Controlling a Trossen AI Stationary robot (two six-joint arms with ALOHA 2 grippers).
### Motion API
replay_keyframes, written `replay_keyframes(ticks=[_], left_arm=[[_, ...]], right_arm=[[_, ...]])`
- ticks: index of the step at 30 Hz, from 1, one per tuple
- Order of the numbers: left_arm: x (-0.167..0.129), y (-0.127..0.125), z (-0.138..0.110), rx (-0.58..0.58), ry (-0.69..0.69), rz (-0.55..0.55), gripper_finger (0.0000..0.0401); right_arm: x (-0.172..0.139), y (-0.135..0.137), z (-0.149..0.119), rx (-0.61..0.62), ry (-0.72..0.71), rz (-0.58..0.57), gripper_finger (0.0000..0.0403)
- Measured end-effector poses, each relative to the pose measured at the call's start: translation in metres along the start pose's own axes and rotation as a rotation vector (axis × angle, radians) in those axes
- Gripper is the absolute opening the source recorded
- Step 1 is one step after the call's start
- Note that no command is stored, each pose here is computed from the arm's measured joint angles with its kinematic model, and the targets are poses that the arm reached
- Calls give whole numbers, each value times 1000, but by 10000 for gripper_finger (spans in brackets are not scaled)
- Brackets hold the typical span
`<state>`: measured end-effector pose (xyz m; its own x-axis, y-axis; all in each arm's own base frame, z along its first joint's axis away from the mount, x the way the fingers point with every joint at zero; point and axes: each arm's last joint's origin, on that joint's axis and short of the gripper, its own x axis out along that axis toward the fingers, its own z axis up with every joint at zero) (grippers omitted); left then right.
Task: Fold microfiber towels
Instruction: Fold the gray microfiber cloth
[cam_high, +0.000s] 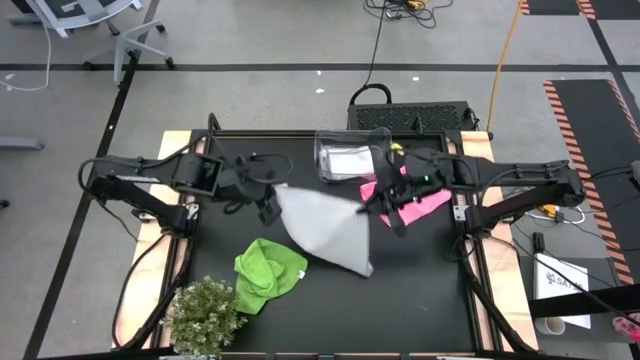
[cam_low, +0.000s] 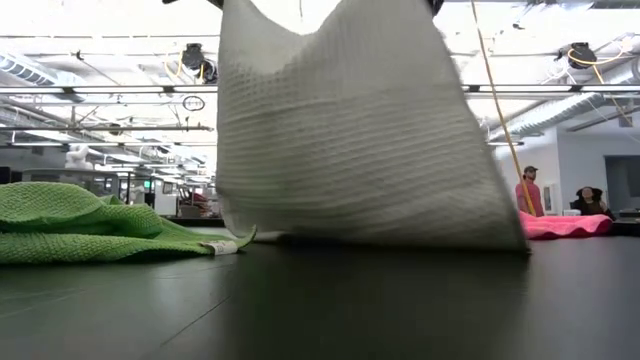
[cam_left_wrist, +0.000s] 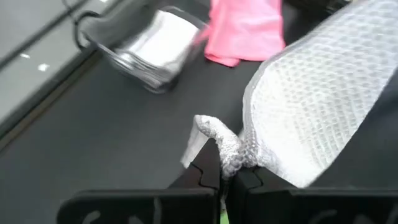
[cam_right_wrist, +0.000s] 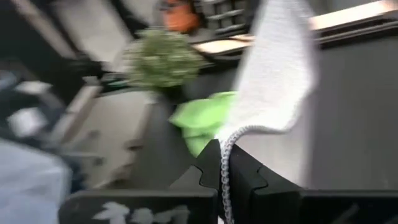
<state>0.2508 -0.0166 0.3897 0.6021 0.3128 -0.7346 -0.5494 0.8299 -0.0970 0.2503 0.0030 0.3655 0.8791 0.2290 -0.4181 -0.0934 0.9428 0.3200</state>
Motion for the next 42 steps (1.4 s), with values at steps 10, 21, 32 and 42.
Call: replay_keyframes(ticks=[10,21,32,42], left_arm=[[0,34,27,55,-61,108,1],[-62,47,64,71,-271,101,1],[-43,44,60,83,-150,143,1],[-8,29,56,97,19,139,1]], right_arm=[[-35,-64,9,-37,-51,-298,0],[-86,-55,33,-84,-279,-330,0],[-109,-29,46,-68,-201,-274,0],[-100,-38,18,32,58,-350,0]])
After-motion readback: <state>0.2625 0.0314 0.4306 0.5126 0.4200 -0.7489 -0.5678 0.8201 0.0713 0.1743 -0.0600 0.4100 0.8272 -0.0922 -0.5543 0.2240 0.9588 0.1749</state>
